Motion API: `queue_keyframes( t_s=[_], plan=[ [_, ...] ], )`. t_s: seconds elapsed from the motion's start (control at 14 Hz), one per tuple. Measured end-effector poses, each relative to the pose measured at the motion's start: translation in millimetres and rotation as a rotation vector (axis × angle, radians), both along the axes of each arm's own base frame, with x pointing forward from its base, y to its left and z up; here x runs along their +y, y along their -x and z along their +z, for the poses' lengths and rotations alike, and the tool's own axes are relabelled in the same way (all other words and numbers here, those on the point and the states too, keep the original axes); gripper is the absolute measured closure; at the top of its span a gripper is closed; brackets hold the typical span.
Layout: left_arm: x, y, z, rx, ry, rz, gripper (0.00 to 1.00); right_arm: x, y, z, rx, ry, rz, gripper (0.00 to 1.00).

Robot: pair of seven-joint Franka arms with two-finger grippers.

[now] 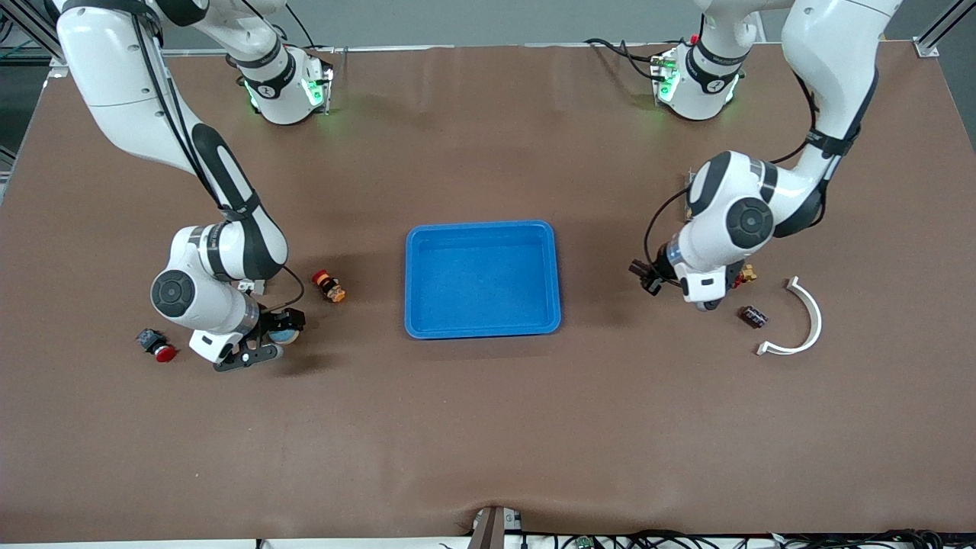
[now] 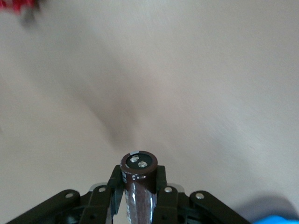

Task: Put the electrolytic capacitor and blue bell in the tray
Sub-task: 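Carry the capacitor with the left gripper while the right gripper grasps the bell, then open the left gripper over the tray while the right gripper carries the bell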

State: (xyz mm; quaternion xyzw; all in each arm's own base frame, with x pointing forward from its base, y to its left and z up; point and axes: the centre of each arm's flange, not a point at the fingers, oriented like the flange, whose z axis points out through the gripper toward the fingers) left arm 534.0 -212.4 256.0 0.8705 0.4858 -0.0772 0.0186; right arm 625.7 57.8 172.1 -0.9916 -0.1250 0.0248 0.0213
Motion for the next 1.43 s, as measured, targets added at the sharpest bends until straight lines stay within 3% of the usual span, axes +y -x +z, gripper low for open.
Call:
queue_keyframes(
  t_s=[0.36, 0.57, 0.71, 1.07, 1.43],
  plan=[
    [-92.4, 0.5, 21.8, -0.015, 0.02, 0.212, 0.69, 1.2, -0.4, 0.3, -0.005, 0.0, 0.002, 0.04],
    [-124.7, 6.5, 18.6, 0.003, 0.026, 0.279, 0.69, 1.4, -0.6, 0.5, -0.007, -0.001, 0.003, 0.28],
    [-141.5, 12.3, 16.5, 0.016, 0.024, 0.326, 0.69, 1.4, -1.2, 1.1, -0.009, -0.001, 0.003, 0.32],
    [-171.9, 27.2, -2.5, 0.069, 0.002, 0.452, 0.69, 1.4, -1.3, 1.2, -0.01, -0.001, 0.003, 0.32],
    [-198.2, 43.5, -34.3, 0.123, -0.019, 0.46, 0.69, 2.3, -12.1, 13.1, -0.028, -0.003, 0.003, 0.32]
  ],
)
